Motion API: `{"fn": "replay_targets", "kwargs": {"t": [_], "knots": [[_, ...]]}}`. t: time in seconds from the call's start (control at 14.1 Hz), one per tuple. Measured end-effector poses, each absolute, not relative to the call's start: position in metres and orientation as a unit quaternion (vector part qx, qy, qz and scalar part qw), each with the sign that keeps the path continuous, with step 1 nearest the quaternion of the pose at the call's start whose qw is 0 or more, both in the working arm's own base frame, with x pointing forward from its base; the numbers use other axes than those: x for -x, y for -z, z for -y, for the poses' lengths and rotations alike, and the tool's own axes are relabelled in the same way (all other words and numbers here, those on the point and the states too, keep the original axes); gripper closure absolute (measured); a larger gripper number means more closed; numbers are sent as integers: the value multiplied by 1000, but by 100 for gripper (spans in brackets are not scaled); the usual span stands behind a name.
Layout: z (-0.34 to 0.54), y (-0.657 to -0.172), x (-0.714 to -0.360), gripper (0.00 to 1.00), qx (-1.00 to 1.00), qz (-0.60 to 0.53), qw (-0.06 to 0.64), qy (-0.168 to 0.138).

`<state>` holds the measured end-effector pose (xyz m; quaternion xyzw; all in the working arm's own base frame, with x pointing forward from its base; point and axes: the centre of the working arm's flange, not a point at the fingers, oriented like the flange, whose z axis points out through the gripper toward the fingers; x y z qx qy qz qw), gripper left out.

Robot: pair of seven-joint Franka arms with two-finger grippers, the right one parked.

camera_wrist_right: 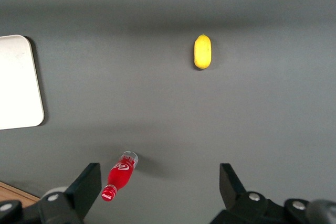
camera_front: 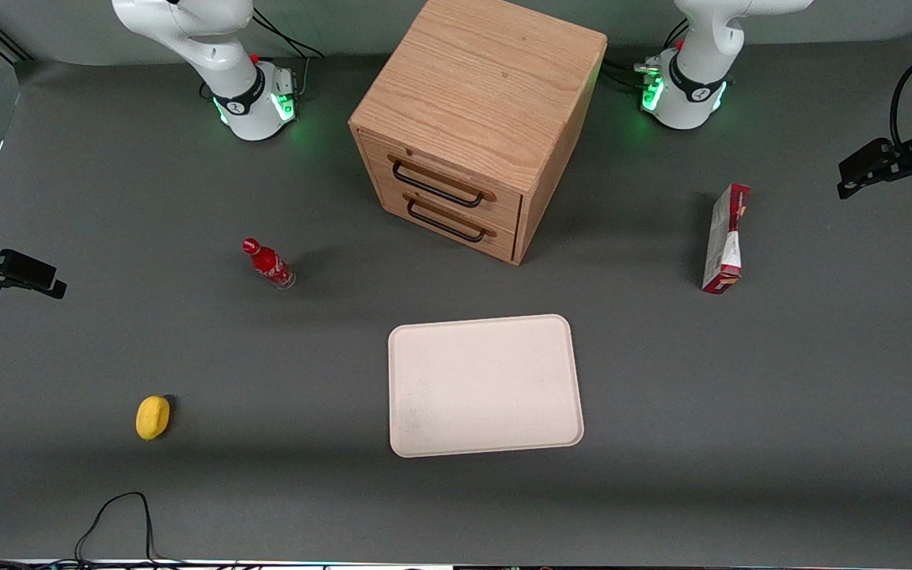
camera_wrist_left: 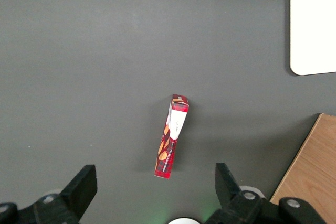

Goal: Place red cookie box on tray
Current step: 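Move the open left gripper down over the upright red cookie box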

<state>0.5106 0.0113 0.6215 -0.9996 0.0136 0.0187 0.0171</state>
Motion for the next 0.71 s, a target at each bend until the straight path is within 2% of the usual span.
{"fn": "replay_targets", "kwargs": {"t": [0.35, 0.49, 0.71], "knots": [[-13, -620, -511, 0, 1000, -12, 15, -20], [-15, -610, -508, 0, 999, -9, 14, -38], [-23, -569, -502, 0, 997, -2, 12, -81]]}}
